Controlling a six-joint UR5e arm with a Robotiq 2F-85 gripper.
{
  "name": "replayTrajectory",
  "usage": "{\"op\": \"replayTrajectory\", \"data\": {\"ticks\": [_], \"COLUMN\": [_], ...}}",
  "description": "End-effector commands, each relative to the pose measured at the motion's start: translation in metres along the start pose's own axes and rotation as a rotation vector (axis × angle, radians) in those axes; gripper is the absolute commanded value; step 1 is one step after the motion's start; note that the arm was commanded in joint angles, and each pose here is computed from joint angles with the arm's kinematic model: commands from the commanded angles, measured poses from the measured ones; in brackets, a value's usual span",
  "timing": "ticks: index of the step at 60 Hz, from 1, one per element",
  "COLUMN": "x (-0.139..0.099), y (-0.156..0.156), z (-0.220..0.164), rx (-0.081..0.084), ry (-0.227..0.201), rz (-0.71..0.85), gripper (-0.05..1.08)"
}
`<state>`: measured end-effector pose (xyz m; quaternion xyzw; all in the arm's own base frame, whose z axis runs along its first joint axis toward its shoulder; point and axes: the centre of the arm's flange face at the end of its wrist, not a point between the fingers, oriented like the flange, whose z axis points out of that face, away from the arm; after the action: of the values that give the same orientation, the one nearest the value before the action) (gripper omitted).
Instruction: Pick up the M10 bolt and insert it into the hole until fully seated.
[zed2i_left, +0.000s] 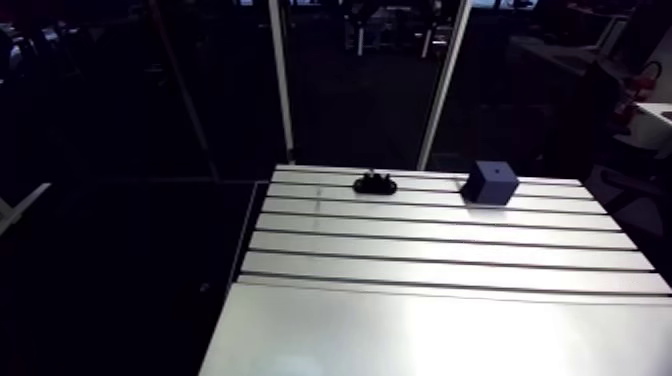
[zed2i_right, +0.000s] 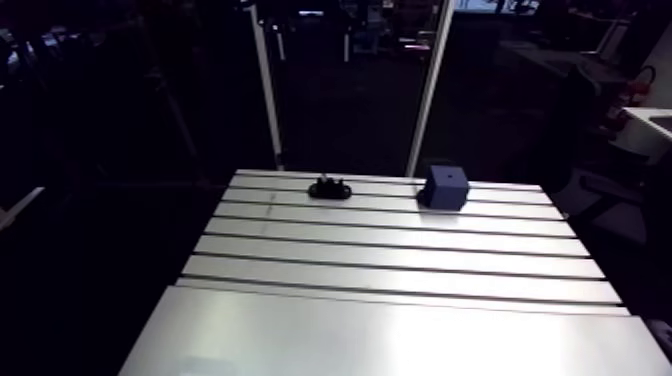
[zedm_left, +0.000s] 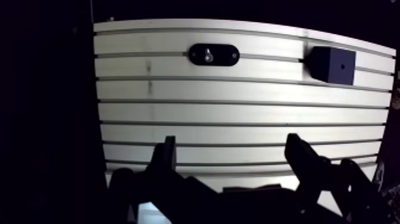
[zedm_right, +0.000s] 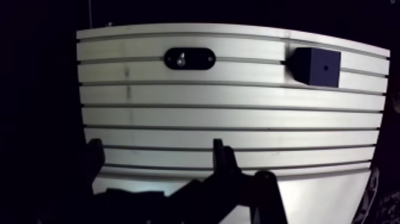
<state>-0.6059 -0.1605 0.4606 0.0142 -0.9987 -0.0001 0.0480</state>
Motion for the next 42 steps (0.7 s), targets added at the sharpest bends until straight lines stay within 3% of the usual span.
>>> {"op": "replayTrajectory", "data": {"ticks": [1, 18, 27, 42], "x": [0.016, 0.017, 0.017, 0.023], "y": [-0.010, 0.000, 0.010, 0.013], "z": [0.041, 0.099, 0.117, 0.147], "rx": [0.004, -0.003, 0.000, 0.005], "ry": [0.079, 0.133, 0.131, 0.092], "rz": [-0.015, 0.002, 0.017, 0.021], "gripper": [0.01, 0.01, 0.01, 0.01]}}
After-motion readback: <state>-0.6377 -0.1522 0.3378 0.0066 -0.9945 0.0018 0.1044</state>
